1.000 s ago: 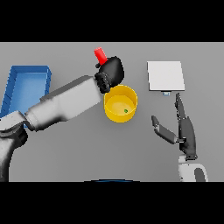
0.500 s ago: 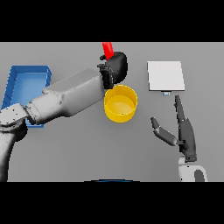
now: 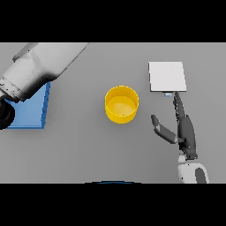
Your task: Pick up the red beaker and tilt it to pour out 1 green nut into yellow bowl. Pick up the yellow bowl and place it on the metallic measuring scale.
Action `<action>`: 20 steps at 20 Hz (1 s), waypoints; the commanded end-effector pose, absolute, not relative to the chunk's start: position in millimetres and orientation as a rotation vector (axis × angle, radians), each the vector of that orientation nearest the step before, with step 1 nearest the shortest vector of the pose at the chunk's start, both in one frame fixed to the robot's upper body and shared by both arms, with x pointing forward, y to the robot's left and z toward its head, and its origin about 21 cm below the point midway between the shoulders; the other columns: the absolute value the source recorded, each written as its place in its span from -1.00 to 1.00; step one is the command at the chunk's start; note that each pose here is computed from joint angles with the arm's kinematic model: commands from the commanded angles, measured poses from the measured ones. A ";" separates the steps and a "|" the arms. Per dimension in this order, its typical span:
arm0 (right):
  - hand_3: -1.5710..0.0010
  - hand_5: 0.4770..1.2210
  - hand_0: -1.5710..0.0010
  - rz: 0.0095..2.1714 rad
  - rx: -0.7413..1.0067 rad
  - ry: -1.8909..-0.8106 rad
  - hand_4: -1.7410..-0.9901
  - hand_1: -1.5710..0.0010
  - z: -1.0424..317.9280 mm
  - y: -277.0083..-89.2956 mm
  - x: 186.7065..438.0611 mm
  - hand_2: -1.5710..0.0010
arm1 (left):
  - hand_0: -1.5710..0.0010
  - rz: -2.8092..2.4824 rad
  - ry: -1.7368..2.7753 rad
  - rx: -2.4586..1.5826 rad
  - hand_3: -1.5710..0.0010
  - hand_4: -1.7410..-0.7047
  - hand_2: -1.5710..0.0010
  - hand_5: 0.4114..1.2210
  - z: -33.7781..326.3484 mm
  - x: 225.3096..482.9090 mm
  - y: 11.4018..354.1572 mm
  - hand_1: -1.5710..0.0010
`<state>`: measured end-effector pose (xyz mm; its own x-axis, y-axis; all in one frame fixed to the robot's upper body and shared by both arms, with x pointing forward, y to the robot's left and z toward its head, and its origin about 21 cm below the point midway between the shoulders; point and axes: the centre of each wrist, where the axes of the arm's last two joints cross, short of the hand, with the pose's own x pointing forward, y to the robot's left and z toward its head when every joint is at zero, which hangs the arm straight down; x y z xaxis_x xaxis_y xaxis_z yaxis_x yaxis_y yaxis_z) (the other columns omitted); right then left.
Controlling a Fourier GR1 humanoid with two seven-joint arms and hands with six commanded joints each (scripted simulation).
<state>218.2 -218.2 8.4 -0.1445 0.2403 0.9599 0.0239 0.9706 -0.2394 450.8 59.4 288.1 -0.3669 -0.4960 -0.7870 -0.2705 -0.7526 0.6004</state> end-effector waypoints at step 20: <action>1.00 -0.54 1.00 0.292 -0.202 -1.707 0.42 1.00 0.0 -227.3 219.9 1.00 | -1.00 -0.454 -1.239 1.030 -0.85 -1.00 -1.00 1.00 182.0 415.8 321.0 -1.00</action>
<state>219.8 -227.4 -0.1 -0.1563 0.2983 0.9416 -0.0326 0.9512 -0.3068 415.6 321.4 181.1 0.3149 -0.7712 0.5532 -0.2299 0.5035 0.8328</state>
